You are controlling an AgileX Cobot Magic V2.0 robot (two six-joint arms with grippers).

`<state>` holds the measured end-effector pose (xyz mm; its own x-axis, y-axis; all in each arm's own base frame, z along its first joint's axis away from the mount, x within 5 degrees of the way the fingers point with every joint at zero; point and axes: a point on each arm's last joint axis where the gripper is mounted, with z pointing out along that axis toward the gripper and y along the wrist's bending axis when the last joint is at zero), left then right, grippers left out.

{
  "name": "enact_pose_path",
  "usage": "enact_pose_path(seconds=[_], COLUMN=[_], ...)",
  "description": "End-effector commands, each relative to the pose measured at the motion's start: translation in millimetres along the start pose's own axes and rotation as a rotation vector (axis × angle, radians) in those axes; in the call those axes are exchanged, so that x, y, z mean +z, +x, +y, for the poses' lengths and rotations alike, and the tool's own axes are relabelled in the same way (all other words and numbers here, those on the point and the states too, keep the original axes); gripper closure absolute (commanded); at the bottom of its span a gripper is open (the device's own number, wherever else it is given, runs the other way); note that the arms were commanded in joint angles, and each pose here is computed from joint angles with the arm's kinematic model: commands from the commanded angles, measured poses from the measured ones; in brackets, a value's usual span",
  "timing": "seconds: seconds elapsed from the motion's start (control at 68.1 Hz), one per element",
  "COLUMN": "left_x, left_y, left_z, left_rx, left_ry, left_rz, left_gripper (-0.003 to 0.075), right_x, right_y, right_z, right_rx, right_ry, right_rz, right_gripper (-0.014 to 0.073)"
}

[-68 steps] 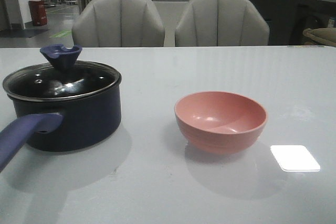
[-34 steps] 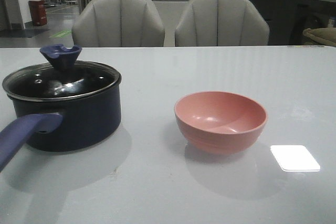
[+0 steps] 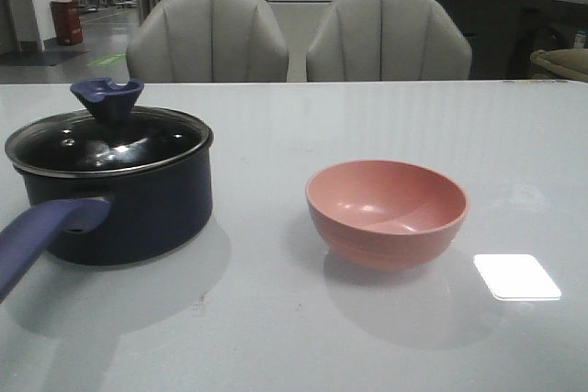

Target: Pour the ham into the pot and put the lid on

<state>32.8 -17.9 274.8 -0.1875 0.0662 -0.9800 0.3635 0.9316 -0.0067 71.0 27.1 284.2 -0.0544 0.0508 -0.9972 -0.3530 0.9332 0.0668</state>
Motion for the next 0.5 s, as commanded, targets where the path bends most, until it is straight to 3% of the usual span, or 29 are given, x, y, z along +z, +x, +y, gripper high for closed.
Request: enact_pose_path(seconds=[0.0,0.176,0.309,0.485], left_x=[5.0,18.6,25.6,26.9], left_y=[-5.3,25.6,54.4,59.6], left_z=[4.4,16.1,20.6,23.1], left_rx=[0.006,-0.001,-0.016,-0.047], left_ry=[-0.061,-0.229,-0.289,-0.327], left_rz=[-0.117,-0.305,-0.347,-0.349], left_gripper=[0.0607,0.0607,0.0607,0.0607], right_x=[-1.0,-1.0,-1.0,-1.0], right_y=[-15.2,-15.2,-15.2,-15.3], right_z=[0.8,0.8,0.8,0.8], right_rx=[-0.012,-0.012,-0.012,-0.012], right_ry=[-0.003,-0.003,-0.003,-0.003], right_rz=[-0.095,-0.095,-0.095,-0.096], right_gripper=[0.0449,0.0449,0.0449,0.0449])
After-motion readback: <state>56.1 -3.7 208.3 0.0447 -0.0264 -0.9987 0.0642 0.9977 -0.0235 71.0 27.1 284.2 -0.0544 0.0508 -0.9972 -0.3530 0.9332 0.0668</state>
